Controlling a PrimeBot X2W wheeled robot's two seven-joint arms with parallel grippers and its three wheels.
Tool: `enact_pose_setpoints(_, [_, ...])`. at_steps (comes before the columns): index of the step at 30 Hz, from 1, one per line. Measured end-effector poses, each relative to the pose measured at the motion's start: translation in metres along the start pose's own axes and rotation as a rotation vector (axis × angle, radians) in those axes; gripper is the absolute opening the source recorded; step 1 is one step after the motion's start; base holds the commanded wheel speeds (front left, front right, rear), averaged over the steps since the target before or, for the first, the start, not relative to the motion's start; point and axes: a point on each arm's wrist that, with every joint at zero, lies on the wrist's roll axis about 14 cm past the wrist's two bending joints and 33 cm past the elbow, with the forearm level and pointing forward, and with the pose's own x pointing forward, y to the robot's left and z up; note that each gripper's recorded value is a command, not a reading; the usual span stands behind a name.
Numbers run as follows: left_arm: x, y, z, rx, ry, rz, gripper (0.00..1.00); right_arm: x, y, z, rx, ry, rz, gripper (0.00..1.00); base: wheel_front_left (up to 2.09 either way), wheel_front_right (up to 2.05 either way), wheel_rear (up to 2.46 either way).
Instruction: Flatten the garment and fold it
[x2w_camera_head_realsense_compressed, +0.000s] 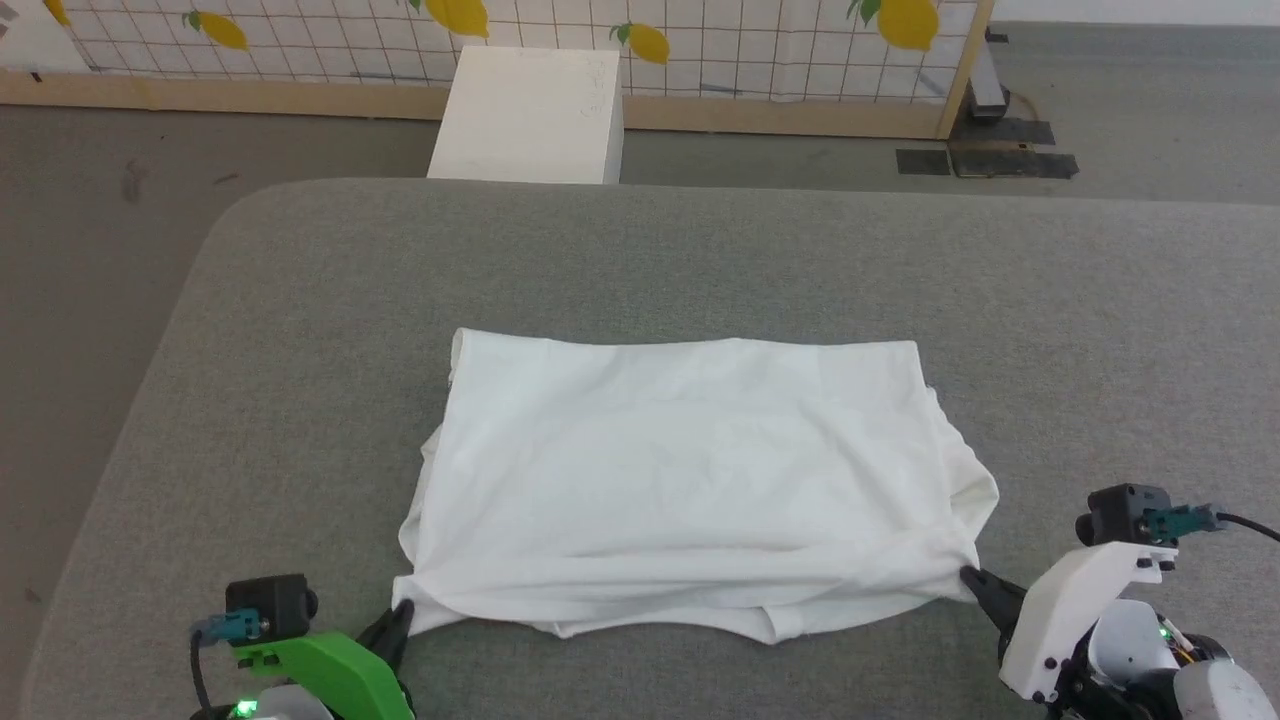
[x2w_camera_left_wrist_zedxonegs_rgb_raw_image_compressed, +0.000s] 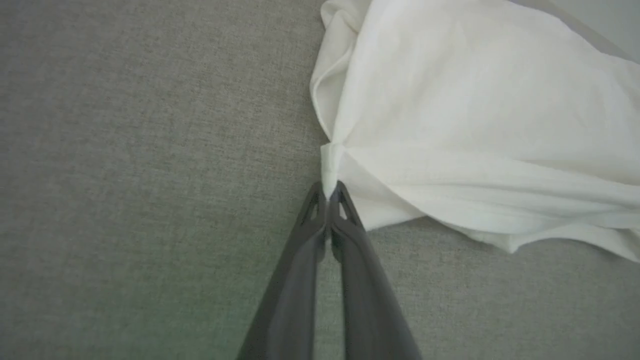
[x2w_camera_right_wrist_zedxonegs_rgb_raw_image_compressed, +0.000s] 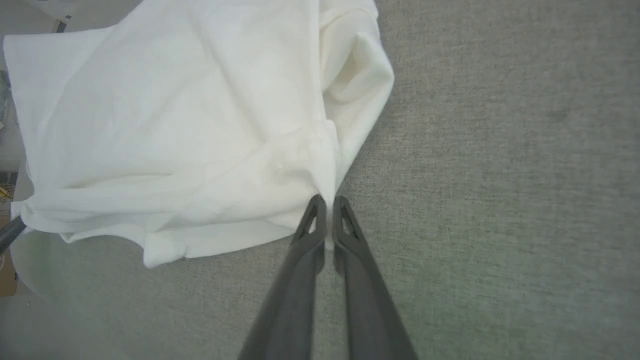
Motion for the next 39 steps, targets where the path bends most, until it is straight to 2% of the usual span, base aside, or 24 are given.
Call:
enact_pose_setpoints(4, [-0.002, 0.014, -0.001, -0.031, 0.012, 0.049, 1.00, -0.005, -0.007, 0.006, 0.013, -0.014, -0.011, 1.00, 0.00, 0.00, 0.00])
enact_pose_setpoints(9, [-0.009, 0.047, 0.027, -0.046, -0.054, 0.155, 1.00, -0.024, -0.017, 0.041, 0.014, -0.088, -0.021, 1.00, 0.00, 0.00, 0.00])
enact_pose_setpoints(12, [-0.016, 0.066, 0.064, -0.029, -0.167, 0.217, 1.00, -0.032, -0.022, 0.064, -0.020, -0.116, -0.036, 1.00, 0.00, 0.00, 0.00])
enact_pose_setpoints(16, [-0.028, 0.061, 0.126, 0.069, -0.426, 0.205, 1.00, -0.027, -0.013, 0.083, -0.086, -0.073, -0.020, 1.00, 0.00, 0.00, 0.00])
enact_pose_setpoints(19, [-0.034, 0.037, 0.163, 0.199, -0.614, 0.160, 1.00, -0.007, -0.009, 0.078, -0.132, 0.045, -0.018, 1.00, 0.00, 0.00, 0.00])
enact_pose_setpoints(22, [-0.034, 0.019, 0.177, 0.257, -0.684, 0.138, 1.00, 0.009, -0.010, 0.064, -0.144, 0.147, -0.019, 1.00, 0.00, 0.00, 0.00])
enact_pose_setpoints(26, [-0.039, 0.004, 0.195, 0.269, -0.790, 0.144, 1.00, 0.030, -0.006, 0.050, -0.162, 0.238, -0.004, 1.00, 0.00, 0.00, 0.00])
enact_pose_setpoints(31, [-0.034, 0.009, 0.189, 0.256, -0.795, 0.162, 1.00, 0.052, -0.004, 0.027, -0.166, 0.338, 0.013, 1.00, 0.00, 0.00, 0.00])
enact_pose_setpoints(39, [-0.030, 0.028, 0.179, 0.234, -0.776, 0.206, 1.00, 0.079, 0.024, 0.023, -0.186, 0.359, 0.102, 1.00, 0.00, 0.00, 0.00])
